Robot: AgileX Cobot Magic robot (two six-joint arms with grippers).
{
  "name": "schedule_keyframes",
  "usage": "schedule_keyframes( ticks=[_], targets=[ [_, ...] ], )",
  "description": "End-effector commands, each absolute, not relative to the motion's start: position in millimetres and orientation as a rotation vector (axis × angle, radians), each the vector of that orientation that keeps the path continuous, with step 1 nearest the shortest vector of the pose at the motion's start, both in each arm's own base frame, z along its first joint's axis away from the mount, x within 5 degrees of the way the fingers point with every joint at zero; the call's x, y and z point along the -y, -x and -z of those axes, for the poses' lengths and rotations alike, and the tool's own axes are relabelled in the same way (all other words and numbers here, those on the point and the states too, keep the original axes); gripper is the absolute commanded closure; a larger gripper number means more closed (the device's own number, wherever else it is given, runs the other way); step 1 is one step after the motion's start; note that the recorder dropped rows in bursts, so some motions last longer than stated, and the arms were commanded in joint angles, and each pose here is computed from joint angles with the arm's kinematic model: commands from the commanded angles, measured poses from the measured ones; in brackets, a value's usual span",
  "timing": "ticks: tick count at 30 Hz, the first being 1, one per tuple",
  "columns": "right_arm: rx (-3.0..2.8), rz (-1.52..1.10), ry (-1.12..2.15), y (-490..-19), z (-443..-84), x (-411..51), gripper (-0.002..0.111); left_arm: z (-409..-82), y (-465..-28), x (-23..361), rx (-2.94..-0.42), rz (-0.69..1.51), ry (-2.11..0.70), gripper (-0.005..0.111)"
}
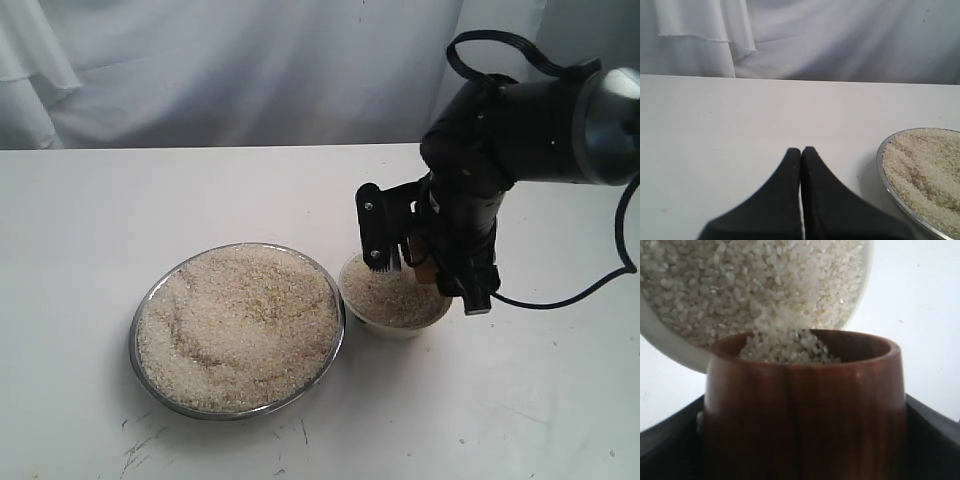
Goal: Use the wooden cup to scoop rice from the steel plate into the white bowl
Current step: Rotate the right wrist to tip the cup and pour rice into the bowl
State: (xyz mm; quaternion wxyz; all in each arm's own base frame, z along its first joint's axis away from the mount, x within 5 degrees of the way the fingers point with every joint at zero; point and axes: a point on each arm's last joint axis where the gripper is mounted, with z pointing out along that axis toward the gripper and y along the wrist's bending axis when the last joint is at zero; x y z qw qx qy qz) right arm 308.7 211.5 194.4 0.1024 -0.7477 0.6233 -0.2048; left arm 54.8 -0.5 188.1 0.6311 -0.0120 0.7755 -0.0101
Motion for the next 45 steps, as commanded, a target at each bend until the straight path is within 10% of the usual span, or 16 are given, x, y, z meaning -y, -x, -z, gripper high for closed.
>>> schedule_keyframes(
  ticks=[1, 45],
  targets=[
    [-1.799, 0.641, 2.218, -304, -201, -216, 0.108, -187, -55, 1, -1.768, 0.027, 0.029, 0.107],
    [-1.501, 0.999, 2.316, -287, -213, -243, 0.108, -187, -55, 1, -1.768, 0.025, 0.027, 0.107]
  ],
)
